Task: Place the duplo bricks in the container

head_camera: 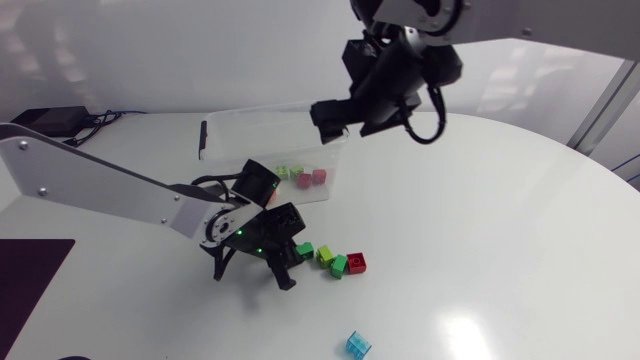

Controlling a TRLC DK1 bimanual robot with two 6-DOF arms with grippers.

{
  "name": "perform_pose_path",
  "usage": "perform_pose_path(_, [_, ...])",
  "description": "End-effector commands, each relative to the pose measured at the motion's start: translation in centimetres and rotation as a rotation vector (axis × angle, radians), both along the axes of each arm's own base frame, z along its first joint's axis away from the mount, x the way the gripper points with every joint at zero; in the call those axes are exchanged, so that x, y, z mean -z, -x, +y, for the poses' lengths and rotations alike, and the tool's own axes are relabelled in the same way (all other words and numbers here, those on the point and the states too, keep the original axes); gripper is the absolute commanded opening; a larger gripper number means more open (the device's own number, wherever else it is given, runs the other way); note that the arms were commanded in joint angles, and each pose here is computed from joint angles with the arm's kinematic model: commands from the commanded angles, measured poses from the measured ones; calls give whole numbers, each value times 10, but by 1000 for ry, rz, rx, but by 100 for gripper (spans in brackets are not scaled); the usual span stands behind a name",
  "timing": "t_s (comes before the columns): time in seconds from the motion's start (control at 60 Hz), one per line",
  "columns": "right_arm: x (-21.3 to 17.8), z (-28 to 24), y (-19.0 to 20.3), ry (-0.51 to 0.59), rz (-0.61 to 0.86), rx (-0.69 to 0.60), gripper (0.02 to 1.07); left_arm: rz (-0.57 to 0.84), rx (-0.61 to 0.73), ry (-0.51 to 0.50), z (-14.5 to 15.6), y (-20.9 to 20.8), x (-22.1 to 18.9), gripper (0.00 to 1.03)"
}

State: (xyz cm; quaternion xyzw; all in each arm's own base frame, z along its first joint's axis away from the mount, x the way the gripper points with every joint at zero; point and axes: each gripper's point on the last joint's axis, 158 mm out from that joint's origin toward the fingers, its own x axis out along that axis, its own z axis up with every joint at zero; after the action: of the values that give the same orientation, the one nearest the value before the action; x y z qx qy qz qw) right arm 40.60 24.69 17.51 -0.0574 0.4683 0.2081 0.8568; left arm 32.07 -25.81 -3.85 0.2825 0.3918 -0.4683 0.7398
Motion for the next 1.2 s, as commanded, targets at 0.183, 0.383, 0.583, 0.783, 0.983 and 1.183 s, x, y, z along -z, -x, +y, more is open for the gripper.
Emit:
perform_pose_path(0.183, [81, -51, 71, 112, 159, -27, 103, -143, -67, 81, 31, -12, -100, 25])
perform_pose_path(0.383, [144, -47, 102, 165, 286, -77, 103, -301, -154, 182, 47, -51, -200, 25])
perform_pose_path(0.583, [186, -40, 119, 214, 362, -111, 103, -393, -266, 246, 64, -109, -245, 26])
perform_pose_path(0.783, [208, -47, 124, 253, 401, -103, 102, -394, -342, 264, 71, -165, -231, 27])
perform_pose_path(0.983, [218, -52, 115, 285, 389, -89, 102, -384, -401, 238, 70, -210, -200, 31])
perform_pose_path(1.183, [223, -48, 104, 294, 369, -81, 90, -376, -419, 226, 66, -214, -194, 98])
